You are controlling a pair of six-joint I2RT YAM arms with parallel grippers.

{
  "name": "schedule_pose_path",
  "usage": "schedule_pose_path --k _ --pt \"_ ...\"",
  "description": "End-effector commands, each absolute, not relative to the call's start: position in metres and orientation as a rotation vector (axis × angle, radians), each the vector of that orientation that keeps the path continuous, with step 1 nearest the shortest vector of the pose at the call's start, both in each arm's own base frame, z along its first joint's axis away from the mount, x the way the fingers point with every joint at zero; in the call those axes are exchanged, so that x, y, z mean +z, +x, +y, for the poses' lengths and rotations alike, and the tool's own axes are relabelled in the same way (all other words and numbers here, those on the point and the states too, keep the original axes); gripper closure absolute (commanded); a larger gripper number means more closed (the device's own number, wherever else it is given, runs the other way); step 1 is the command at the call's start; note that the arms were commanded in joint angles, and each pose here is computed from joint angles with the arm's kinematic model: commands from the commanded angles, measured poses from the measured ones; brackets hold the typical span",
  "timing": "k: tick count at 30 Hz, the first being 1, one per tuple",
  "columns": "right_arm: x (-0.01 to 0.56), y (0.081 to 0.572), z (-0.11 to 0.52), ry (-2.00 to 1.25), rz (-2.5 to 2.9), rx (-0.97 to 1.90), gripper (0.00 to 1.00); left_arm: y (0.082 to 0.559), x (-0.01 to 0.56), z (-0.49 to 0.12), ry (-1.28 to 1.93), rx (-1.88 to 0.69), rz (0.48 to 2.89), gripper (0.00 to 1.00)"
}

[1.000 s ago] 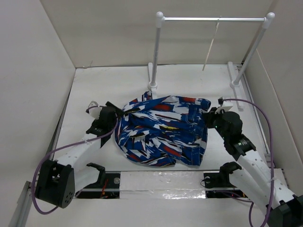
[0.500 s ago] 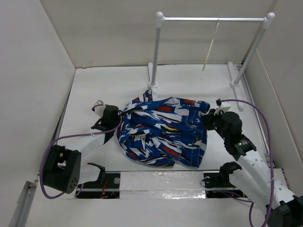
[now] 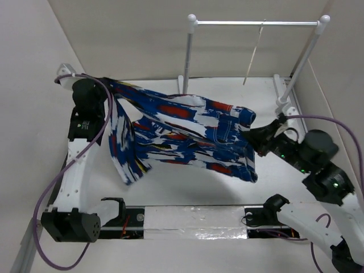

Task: Place the trousers on the hanger
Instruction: Flatten out the trousers at the center of the board.

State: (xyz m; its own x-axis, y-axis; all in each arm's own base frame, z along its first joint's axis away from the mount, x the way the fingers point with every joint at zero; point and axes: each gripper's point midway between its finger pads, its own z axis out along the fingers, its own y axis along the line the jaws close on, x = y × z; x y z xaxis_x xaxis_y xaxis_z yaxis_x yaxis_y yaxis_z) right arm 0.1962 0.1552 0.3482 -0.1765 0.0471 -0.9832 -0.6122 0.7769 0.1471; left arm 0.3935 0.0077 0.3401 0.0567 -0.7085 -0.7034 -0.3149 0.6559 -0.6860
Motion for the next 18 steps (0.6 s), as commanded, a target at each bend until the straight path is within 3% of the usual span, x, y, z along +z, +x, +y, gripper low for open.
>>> schedule_pose_path --k 1,2,6,9,12,16,18 --pt "0.435 0.144 0.154 -0.592 1.431 0.727 1.0 0.355 0.448 0.027 -0.775 -0.295 1.342 1.0" --pt "0.476 0.117 0.151 -0.634 1.314 0.787 1.0 0.346 0.465 0.028 -0.758 -0.293 1.309 1.0" --pt "0.533 0.069 0.144 -0.684 1.182 0.902 1.0 0.324 0.538 0.025 -0.663 -0.307 1.222 1.0" --pt "0.532 0.073 0.146 -0.64 1.209 0.938 1.0 0.338 0.547 0.015 -0.583 -0.319 1.246 1.0" --pt "0.497 0.118 0.132 -0.45 1.358 0.799 1.0 0.38 0.513 -0.008 -0.472 -0.348 1.391 1.0" --pt "0.392 0.177 0.137 -0.314 1.622 0.659 1.0 0.439 0.427 -0.049 -0.373 -0.286 1.63 1.0" --pt "0.36 0.204 0.115 -0.153 1.688 0.5 1.0 0.467 0.375 -0.076 -0.337 -0.261 1.75 0.88"
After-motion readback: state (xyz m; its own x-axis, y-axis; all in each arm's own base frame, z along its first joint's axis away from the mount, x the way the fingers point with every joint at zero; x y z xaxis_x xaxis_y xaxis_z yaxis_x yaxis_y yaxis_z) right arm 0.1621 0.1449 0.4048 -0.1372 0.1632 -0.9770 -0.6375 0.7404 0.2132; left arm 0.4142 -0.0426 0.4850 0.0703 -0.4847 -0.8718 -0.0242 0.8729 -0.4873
